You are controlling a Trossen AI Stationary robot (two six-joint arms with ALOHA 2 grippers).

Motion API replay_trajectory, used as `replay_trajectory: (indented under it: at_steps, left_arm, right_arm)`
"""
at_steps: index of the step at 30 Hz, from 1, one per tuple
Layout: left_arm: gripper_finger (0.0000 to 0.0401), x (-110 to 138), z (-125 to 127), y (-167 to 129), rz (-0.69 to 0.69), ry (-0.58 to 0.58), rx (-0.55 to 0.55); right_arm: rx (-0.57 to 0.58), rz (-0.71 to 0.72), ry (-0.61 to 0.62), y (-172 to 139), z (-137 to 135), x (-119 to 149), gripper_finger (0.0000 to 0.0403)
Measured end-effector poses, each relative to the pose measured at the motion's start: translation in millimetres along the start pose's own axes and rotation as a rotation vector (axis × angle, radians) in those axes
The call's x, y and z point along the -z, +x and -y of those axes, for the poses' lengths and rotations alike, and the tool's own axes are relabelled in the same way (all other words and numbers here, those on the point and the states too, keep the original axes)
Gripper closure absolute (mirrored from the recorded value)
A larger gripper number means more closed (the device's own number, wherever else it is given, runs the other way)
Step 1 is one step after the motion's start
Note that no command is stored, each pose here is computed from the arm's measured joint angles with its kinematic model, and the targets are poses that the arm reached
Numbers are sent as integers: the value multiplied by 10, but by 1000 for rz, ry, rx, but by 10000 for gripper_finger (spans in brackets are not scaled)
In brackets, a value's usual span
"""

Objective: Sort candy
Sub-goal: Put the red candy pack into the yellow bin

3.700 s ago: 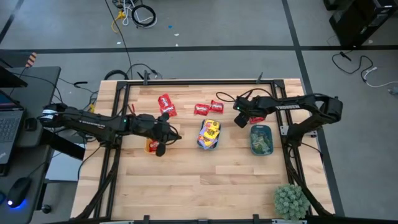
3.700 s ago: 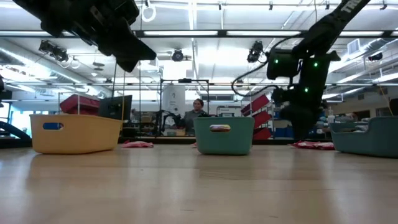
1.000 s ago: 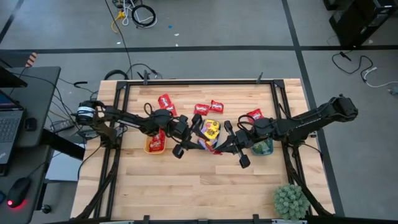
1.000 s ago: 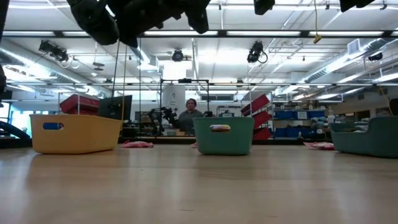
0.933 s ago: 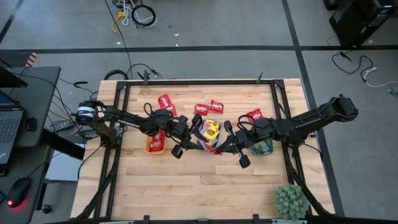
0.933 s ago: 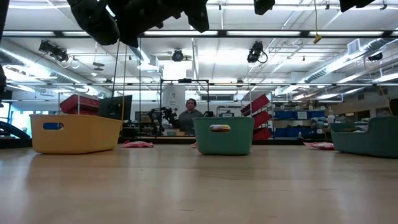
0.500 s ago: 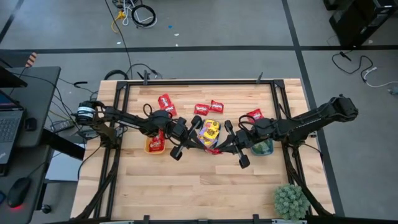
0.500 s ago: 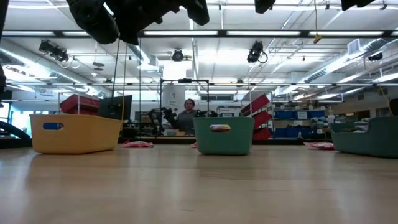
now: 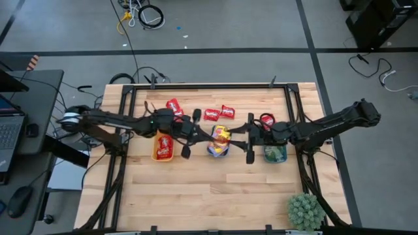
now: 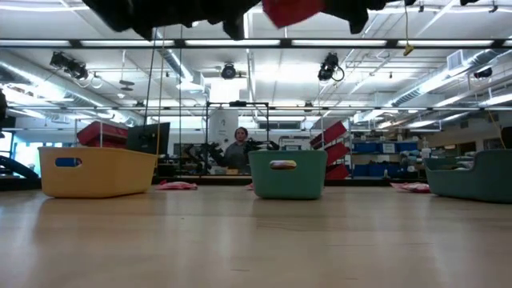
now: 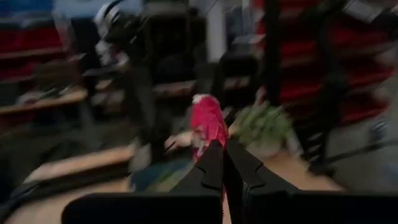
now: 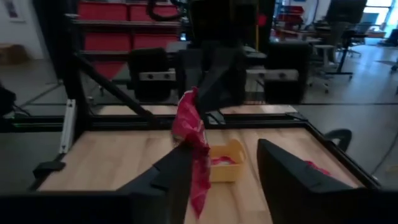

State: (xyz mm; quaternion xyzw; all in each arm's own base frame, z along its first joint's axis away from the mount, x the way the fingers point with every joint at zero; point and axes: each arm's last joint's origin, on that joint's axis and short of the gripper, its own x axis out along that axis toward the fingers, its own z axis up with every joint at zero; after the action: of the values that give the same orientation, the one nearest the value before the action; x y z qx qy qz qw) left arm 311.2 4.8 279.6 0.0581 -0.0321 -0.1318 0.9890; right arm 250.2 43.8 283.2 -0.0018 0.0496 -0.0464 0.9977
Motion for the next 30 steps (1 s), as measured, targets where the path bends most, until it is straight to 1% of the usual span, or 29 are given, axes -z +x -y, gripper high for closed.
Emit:
replay_trajectory:
  at_steps: [3, 7, 10, 14, 21, 25, 30]
  left_arm:
    - [401, -73, 46, -115, -96, 28, -82]
    - [401, -160, 145, -245, -187, 62, -155]
    - [401, -149, 246, -355, -324, 70, -237]
    - [401, -96, 436, -508, -526, 87, -387]
    - [401, 106, 760, -778, -817, -21, -576]
    - [401, 195, 847, -952, -931, -76, -699]
    - [401, 253, 906, -1071, -1009, -115, -772]
  right_arm:
    - [14, -14, -4, -45, 19, -14, 211]
    - [17, -12, -4, -73, 27, -31, 186]
    - [17, -24, -6, -74, 28, -19, 175]
    - [18, -43, -3, -74, 28, 0, 169]
    - [18, -50, -4, -75, 28, 7, 177]
    - [18, -51, 0, -75, 28, 8, 181]
    - [18, -54, 10, -75, 28, 11, 181]
